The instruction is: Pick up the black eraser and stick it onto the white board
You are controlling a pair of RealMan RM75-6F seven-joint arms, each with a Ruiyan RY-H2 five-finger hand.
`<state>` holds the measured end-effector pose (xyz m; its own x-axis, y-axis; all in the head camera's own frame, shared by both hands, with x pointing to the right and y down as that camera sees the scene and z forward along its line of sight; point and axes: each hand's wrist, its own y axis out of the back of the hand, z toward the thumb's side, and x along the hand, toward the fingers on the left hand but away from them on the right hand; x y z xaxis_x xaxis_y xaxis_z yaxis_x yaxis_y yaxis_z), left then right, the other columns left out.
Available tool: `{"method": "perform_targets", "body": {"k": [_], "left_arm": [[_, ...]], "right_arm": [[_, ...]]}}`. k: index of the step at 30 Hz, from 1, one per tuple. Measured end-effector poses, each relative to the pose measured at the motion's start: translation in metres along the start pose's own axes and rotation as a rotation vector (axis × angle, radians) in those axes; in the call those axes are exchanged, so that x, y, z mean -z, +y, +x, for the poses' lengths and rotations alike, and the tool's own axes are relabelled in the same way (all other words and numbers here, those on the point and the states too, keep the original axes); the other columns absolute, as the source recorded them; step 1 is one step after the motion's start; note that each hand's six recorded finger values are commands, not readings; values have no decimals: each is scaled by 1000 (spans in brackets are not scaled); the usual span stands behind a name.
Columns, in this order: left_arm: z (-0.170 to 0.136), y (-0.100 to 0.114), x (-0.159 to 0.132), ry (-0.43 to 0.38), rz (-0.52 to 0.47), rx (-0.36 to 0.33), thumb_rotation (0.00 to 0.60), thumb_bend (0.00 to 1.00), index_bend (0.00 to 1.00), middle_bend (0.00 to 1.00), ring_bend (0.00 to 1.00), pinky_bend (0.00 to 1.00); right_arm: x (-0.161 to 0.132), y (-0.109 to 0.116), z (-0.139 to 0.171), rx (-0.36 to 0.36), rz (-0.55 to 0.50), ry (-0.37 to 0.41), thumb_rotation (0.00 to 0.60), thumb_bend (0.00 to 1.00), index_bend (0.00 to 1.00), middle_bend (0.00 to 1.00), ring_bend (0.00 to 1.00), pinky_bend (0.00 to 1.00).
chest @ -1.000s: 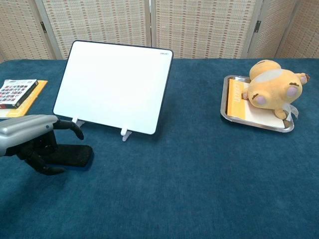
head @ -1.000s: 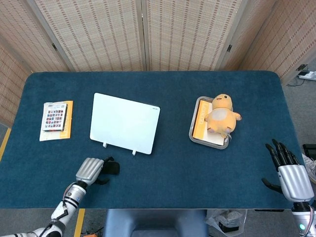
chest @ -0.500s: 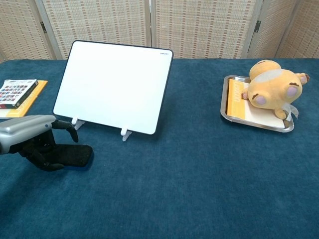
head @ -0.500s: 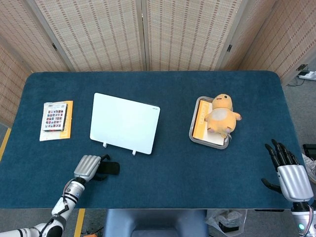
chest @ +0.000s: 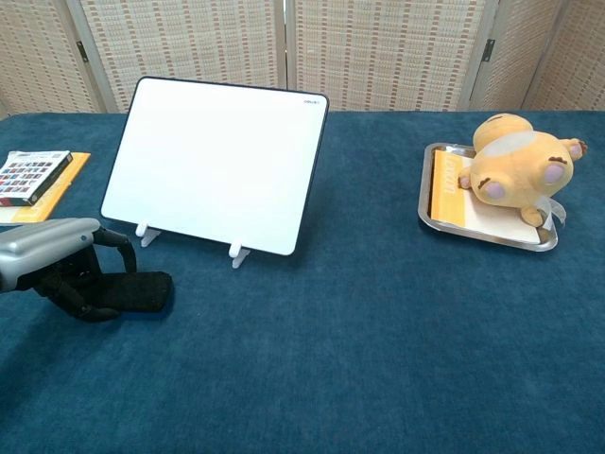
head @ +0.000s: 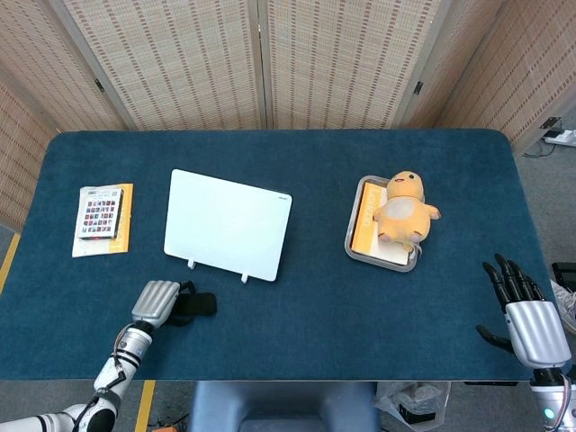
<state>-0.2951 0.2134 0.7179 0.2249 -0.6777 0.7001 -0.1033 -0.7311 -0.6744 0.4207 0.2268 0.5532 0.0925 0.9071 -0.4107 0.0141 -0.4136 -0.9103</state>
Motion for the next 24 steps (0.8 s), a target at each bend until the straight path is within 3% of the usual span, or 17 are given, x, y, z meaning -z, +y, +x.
{"method": "perform_targets", "body": {"k": [9,12,19,24], "left_arm": [[-8,24,0,-9,35,-148,600,256,566,1000,1000,1000],[-17,41,0,-14,66,-253,600,256,567,1000,1000,1000],[-40,90,-11,-95,105,-610,600,256,575,1000,1000,1000],[-32,94,-15,-149,36,-695,600,256,573,1000,1000,1000]], "right_arm": [[0,-1,-1,-1,5,-3,600,151,0,0,17,180],[-1,-1,0,-1,6,-2,600,150,0,0,18,179],[-2,-4,-1,-10,16,-3,600,151,0,0,17,179],[-1,-4,-3,-11,16,-12,600,151,0,0,17,179]]}}
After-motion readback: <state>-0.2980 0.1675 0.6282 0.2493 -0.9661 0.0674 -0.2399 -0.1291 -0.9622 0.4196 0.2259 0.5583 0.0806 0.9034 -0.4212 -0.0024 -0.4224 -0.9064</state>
